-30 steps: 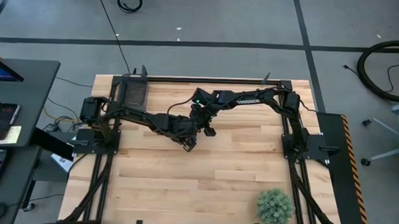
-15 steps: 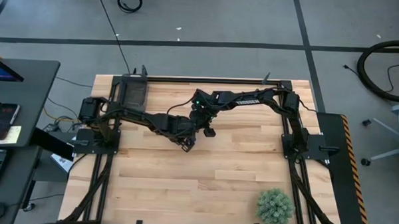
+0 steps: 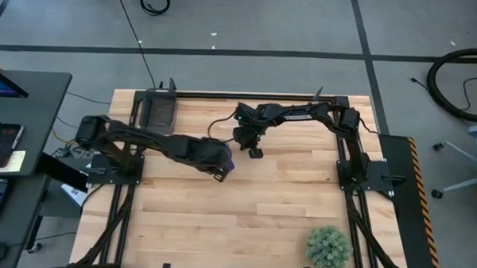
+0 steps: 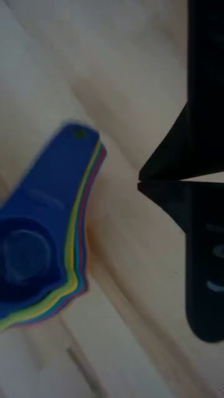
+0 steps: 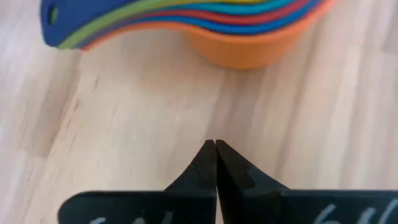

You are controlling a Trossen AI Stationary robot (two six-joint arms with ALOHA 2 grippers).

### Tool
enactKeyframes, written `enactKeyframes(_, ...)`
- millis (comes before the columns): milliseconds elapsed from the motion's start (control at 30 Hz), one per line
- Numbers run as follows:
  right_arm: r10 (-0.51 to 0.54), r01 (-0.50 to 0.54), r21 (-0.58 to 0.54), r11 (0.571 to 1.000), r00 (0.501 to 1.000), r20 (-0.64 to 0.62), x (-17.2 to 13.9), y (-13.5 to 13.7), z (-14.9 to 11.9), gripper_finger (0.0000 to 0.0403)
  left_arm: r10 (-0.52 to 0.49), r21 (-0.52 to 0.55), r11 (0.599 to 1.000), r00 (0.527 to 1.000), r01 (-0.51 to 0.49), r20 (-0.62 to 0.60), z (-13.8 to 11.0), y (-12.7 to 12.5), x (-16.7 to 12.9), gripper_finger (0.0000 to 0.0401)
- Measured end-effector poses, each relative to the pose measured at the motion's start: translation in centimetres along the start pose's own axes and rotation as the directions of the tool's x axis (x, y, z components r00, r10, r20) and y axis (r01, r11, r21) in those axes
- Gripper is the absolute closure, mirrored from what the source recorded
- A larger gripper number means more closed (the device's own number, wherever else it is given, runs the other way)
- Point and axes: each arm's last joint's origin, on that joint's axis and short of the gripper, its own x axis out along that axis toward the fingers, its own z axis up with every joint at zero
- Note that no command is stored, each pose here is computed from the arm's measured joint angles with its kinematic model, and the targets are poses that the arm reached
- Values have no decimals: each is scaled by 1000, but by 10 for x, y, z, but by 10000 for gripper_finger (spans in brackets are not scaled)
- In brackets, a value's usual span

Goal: Nest measuring cups in basket
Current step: Put the stack of measuring cups into the black bin

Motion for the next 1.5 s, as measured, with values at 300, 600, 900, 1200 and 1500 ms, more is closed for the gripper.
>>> enactKeyframes(300,-80,86,47,995,990,-115,-40,11,-3,403,26,-133,991,999,-19,48,-14,22,-63,394)
enactKeyframes(600,-173,190,135,972,977,-128,-100,37,2,402,133,-113,985,991,-133,-11,-34,45,-94,394)
enactKeyframes(900,-225,233,279,932,972,-62,-143,57,5,401,167,-84,982,985,-170,-39,-39,54,-102,394)
enactKeyframes(1200,-218,222,298,928,975,-47,-147,59,5,374,167,-77,983,985,-169,-41,-39,54,-102,394)
enactKeyframes(1500,-217,221,278,935,975,-43,-146,59,5,365,159,49,986,986,-156,-53,-39,53,-102,394)
